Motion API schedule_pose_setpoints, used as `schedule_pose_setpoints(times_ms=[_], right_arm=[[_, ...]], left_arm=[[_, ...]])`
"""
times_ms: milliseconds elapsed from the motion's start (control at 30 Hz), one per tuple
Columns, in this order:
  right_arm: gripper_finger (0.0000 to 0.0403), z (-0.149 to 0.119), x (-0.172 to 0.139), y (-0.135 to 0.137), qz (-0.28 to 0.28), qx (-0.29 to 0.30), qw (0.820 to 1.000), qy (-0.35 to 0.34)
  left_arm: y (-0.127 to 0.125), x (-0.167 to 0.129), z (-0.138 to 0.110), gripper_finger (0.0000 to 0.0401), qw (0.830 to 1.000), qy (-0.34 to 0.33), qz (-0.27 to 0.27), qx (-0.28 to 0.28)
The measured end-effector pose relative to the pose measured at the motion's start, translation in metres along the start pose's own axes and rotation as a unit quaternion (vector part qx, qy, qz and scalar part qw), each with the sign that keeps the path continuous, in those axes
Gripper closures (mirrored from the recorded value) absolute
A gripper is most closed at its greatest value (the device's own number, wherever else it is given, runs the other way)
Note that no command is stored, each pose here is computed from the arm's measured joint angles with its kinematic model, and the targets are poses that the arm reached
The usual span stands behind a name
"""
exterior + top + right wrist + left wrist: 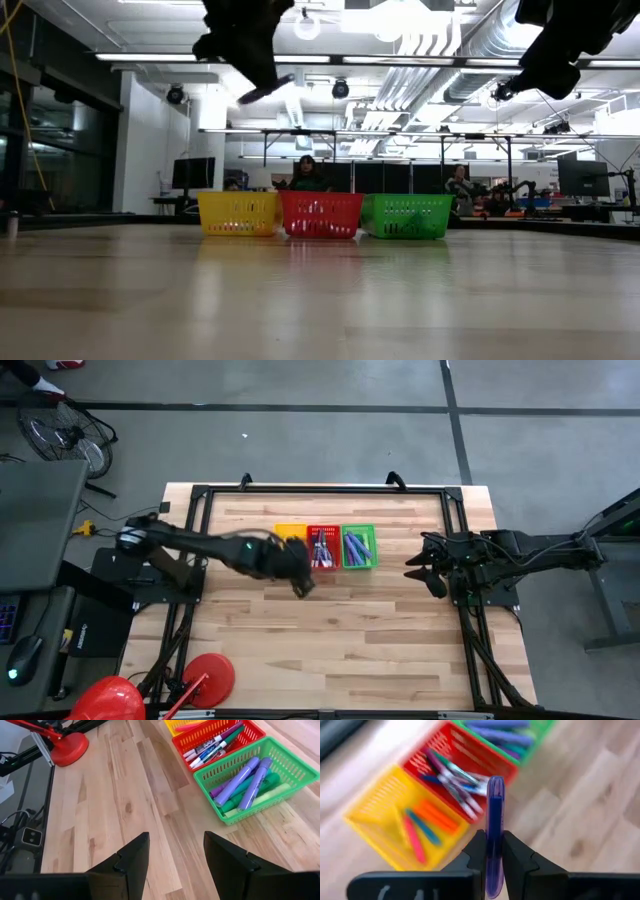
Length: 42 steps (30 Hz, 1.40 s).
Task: Pick & Place Markers
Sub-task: Put the purple pen into the yellow bin
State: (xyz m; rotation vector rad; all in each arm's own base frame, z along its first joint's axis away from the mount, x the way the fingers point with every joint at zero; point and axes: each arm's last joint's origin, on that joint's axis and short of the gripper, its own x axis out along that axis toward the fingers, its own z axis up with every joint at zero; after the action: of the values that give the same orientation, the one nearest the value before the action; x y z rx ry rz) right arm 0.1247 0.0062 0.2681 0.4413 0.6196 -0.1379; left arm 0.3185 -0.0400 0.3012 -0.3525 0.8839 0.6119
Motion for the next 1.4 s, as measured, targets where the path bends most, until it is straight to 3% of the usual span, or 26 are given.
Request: schedule_pose_setpoints(times_ms=[267,433,600,733,967,1267,1400], right_arm=[[0.0226,0.0,0.0,0.0,-0.008,0.002,1.0,-0.004],[0.0226,0.001,0.0,-0.001,-0.022,0.004,1.0,-0.012],[0.0226,0.001,0.0,-0.002,-0.029,0.013,0.999,-0.016],[0.0226,0.001,0.0,-0.002,-0.034,0.017,0.999,-0.019],[0.0226,0.002,0.0,-0.003,-0.053,0.028,0.998,-0.03],[0.0226,0.003,0.0,-0.004,-0.065,0.038,0.996,-0.042],[0.0226,0.003,0.0,-0.004,-0.067,0.04,0.996,-0.043]], left_arm=[[0.051,-0.014,0.028,0.037,0.99,-0.125,-0.025,-0.054],[0.08,-0.003,0.01,0.037,0.975,-0.182,-0.056,-0.112],[0.105,0.015,-0.024,0.037,0.954,-0.2,-0.077,-0.21],[0.117,0.025,-0.034,0.037,0.941,-0.179,-0.076,-0.277],[0.142,0.046,-0.031,0.037,0.911,-0.076,-0.1,-0.393],[0.16,0.074,-0.032,0.037,0.895,0.022,-0.078,-0.439],[0.156,0.074,-0.019,0.037,0.9,0.043,-0.068,-0.429]])
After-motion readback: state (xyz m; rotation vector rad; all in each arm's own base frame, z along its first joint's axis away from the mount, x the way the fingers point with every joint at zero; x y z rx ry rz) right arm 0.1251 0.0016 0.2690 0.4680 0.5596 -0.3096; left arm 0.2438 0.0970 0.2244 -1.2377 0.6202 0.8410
